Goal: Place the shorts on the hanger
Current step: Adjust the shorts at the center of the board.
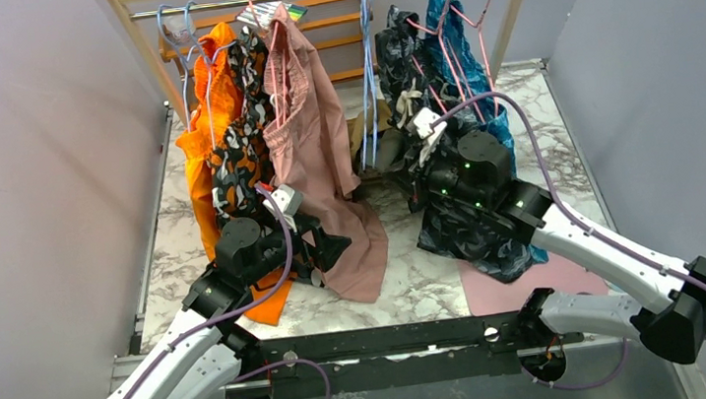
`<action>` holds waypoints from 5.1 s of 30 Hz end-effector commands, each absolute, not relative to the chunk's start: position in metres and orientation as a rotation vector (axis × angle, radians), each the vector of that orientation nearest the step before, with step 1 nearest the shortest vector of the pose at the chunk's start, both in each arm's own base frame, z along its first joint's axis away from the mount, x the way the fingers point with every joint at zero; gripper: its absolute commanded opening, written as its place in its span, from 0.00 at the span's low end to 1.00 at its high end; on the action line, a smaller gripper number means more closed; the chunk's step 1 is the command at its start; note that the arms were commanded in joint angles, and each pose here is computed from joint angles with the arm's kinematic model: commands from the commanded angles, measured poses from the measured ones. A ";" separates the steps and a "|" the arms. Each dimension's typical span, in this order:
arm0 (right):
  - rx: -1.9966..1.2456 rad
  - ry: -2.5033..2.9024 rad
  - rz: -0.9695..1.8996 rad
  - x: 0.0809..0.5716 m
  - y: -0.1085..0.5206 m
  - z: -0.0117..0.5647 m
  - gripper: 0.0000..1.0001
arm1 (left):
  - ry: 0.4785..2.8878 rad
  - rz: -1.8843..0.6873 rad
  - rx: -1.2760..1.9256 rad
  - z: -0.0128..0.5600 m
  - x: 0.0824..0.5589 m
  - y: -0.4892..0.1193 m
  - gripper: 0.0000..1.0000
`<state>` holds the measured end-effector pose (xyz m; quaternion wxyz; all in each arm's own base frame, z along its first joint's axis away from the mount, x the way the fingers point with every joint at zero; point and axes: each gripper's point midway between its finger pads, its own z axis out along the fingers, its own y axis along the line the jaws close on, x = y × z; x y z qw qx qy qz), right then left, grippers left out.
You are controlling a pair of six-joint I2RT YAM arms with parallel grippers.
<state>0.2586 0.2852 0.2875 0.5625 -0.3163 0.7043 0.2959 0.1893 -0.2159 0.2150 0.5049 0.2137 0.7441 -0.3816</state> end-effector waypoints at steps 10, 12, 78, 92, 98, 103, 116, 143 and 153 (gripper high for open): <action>-0.793 1.246 0.879 0.204 0.280 0.426 0.01 | 1.787 -0.897 0.510 0.214 0.195 -0.214 0.98; -0.846 1.224 0.910 0.191 0.282 0.434 0.01 | 1.787 -0.896 0.509 0.214 0.195 -0.214 0.98; -0.627 2.183 0.100 0.275 0.246 0.112 0.38 | 1.794 -0.895 0.502 0.214 0.198 -0.213 0.98; -0.933 1.806 0.680 0.219 0.301 0.253 0.01 | 1.800 -0.886 0.494 0.212 0.200 -0.212 0.98; -0.976 1.699 0.763 0.202 0.301 0.289 0.01 | 1.810 -0.882 0.491 0.209 0.201 -0.211 0.98; -0.979 1.601 0.810 0.193 0.300 0.322 0.01 | 1.814 -0.878 0.489 0.208 0.201 -0.211 0.98; -1.018 1.397 0.865 0.172 0.294 0.401 0.01 | 1.821 -0.872 0.483 0.207 0.203 -0.211 0.98; -1.090 1.261 0.919 0.133 0.271 0.446 0.01 | 1.701 -0.829 0.427 0.233 0.204 -0.196 0.98; -1.064 0.861 1.117 0.059 0.236 0.573 0.01 | 1.692 -0.824 0.418 0.236 0.205 -0.195 0.98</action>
